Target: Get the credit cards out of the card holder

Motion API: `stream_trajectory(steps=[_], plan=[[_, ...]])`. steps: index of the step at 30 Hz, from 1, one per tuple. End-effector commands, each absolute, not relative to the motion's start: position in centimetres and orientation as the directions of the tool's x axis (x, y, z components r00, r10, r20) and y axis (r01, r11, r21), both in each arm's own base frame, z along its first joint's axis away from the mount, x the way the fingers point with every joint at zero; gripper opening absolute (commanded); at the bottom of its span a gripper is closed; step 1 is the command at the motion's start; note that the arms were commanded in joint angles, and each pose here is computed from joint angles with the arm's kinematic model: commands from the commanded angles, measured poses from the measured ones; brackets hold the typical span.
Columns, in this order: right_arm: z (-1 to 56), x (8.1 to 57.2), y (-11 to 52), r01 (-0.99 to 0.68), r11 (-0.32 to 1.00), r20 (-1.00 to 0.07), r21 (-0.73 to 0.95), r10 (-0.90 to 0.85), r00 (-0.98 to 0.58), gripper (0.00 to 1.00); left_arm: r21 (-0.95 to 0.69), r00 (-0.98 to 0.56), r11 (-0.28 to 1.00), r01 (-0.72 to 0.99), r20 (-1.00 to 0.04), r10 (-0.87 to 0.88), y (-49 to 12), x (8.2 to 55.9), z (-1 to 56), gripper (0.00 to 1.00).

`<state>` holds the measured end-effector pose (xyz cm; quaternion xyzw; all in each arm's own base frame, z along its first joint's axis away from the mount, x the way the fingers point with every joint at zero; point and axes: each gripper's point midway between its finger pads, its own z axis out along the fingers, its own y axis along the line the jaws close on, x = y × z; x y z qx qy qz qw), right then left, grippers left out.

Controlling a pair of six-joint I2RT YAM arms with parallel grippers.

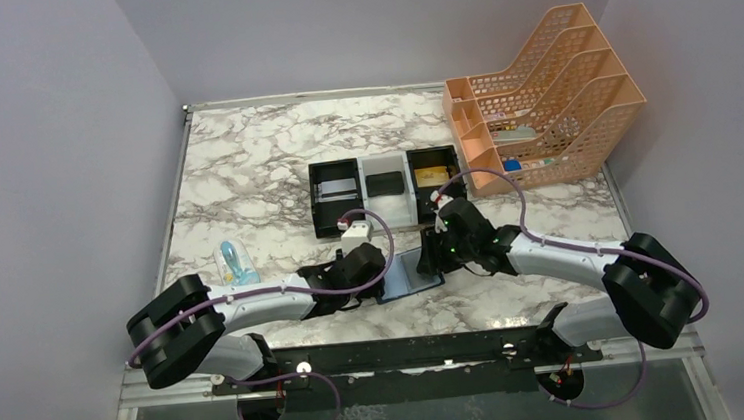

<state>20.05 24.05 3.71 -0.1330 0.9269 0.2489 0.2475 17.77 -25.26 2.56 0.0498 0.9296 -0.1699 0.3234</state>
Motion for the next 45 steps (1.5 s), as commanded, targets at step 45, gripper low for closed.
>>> stream_trajectory(steps=[45], plan=[[3.2,20.5,24.1,-0.361,0.854,-0.509,0.374,-0.136,-0.850,0.46,-0.268,-0.787,0.931,0.249,-0.615,0.033,-26.0,17.4,2.8,0.41]])
